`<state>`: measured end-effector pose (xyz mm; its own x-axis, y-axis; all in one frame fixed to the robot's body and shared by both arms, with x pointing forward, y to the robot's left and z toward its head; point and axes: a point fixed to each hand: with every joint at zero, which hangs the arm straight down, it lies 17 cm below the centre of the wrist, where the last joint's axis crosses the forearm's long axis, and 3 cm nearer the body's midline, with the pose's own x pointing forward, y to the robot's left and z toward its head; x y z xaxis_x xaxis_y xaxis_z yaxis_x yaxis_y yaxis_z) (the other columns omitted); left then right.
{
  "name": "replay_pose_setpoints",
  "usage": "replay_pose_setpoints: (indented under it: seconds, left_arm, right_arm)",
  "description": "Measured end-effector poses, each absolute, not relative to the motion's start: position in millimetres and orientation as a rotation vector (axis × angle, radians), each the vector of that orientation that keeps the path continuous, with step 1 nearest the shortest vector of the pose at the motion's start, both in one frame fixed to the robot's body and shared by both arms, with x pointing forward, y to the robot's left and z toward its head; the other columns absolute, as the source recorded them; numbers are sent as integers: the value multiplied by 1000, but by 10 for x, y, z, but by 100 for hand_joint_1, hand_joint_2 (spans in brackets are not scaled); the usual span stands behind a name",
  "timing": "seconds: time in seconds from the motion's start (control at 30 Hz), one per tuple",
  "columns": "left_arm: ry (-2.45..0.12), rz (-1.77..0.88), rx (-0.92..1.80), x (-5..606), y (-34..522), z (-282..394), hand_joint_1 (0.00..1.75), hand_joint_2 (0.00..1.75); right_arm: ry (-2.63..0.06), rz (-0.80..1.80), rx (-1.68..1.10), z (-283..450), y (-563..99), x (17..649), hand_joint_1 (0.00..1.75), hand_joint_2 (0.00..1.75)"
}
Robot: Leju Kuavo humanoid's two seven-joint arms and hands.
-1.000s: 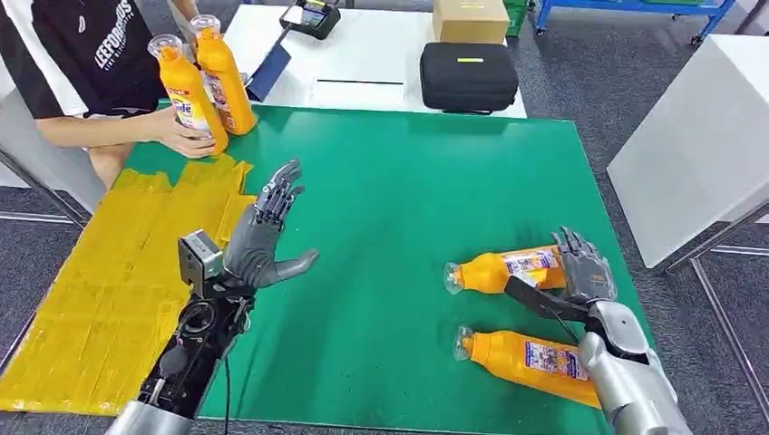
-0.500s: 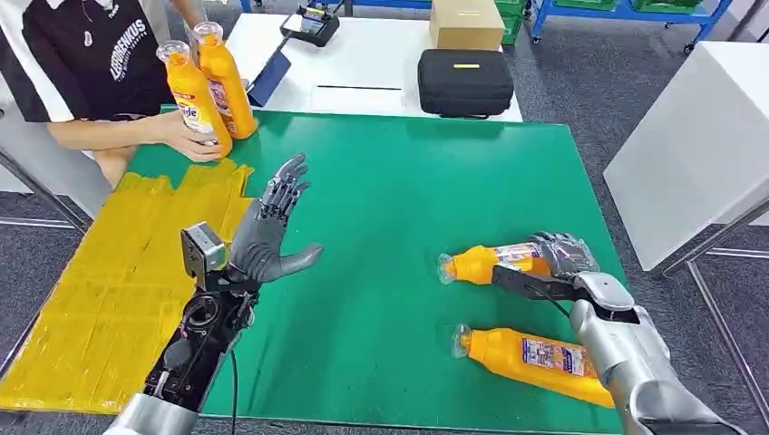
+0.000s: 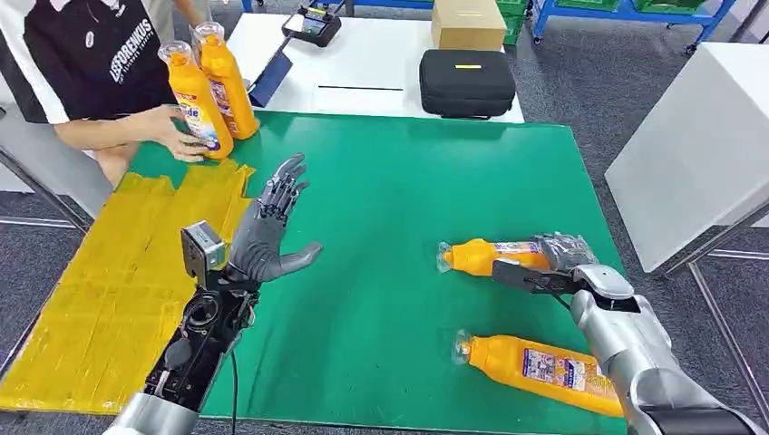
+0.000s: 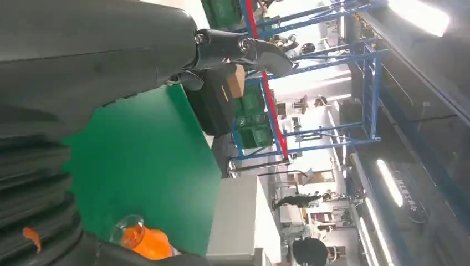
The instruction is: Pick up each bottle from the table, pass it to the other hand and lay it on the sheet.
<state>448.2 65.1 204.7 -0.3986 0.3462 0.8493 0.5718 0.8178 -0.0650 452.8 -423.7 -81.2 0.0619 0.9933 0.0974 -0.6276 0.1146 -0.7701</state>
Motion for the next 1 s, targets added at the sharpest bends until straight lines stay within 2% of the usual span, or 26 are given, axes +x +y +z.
replay_pose_setpoints:
  seconds: [0.17,0.3,0.43,1.0]
  left_arm:
    - [-2020,-272,-629,4401,740,1908,0,175]
    - [-2019,-273,-609,4355,769,1858,0,175]
    - [-2014,-296,-604,4296,749,1811,0,175]
    - [-1854,-288,-741,4257,436,1750,0,175]
  right_arm:
    - [-1028,1179,-805,-505,-3906,4814,175,175]
    - [-1140,1075,-797,-403,-3581,4883,175,175]
    - [-1349,831,-787,-53,-3338,4974,175,175]
    - [-1733,279,-612,773,-2742,4806,175,175]
